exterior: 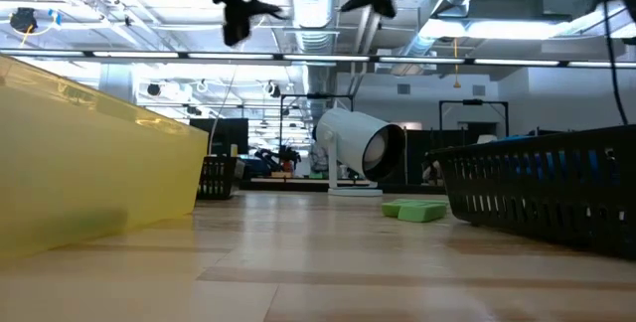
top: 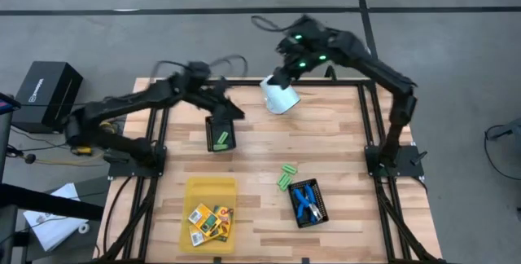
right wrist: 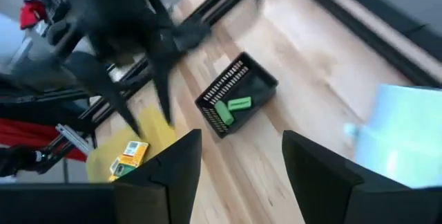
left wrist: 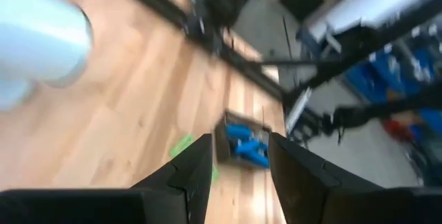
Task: Pick & Place School Supplies
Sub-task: Put the green eraser into the top black bin
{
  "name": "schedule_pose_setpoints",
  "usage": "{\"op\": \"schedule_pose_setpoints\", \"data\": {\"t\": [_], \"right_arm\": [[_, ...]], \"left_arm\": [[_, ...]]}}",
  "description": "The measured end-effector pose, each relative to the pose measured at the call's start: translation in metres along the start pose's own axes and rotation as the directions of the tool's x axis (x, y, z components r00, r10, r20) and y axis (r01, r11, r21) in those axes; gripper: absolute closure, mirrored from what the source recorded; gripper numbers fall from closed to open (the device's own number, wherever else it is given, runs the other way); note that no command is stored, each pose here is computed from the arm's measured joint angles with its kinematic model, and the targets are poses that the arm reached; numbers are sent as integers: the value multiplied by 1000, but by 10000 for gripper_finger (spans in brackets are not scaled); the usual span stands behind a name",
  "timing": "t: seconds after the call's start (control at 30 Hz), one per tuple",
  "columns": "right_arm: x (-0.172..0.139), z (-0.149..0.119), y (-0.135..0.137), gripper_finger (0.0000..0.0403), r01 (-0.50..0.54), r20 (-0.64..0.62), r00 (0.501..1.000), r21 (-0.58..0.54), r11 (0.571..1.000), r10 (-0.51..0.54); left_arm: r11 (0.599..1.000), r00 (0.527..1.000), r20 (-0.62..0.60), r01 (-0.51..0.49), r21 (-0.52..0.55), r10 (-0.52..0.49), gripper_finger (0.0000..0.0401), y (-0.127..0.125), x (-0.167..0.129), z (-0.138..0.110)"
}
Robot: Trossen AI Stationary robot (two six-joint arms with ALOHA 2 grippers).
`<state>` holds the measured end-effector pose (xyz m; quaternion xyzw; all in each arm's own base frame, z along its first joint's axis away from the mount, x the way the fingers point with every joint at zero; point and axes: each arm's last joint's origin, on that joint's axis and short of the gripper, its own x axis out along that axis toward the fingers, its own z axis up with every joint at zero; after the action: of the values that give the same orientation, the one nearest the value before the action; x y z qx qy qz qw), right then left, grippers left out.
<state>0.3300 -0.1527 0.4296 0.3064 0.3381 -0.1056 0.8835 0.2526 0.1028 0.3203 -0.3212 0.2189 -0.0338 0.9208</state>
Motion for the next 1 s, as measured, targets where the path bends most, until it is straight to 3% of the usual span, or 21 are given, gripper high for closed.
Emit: {"op": "schedule_pose_setpoints", "data": {"t": [0.23,0.37,0.6,0.7,1.0], "right_arm": [[-75,-21,18,216,114,115,988,-58,992,-107],[-106,-33,24,226,194,175,969,-102,976,-174],[-139,-50,19,249,266,184,955,-171,949,-234],[-146,-54,15,255,289,166,952,-199,936,-259],[-153,-62,8,267,313,108,949,-253,915,-295]], "left_arm": [[998,982,-190,34,61,-22,266,8,82,-31],[990,974,-227,30,135,1,287,7,118,-50],[964,992,-98,-55,260,83,354,12,146,-54],[952,996,-69,-41,303,65,370,12,153,-55],[959,983,-167,-29,282,79,378,22,184,-86]]}}
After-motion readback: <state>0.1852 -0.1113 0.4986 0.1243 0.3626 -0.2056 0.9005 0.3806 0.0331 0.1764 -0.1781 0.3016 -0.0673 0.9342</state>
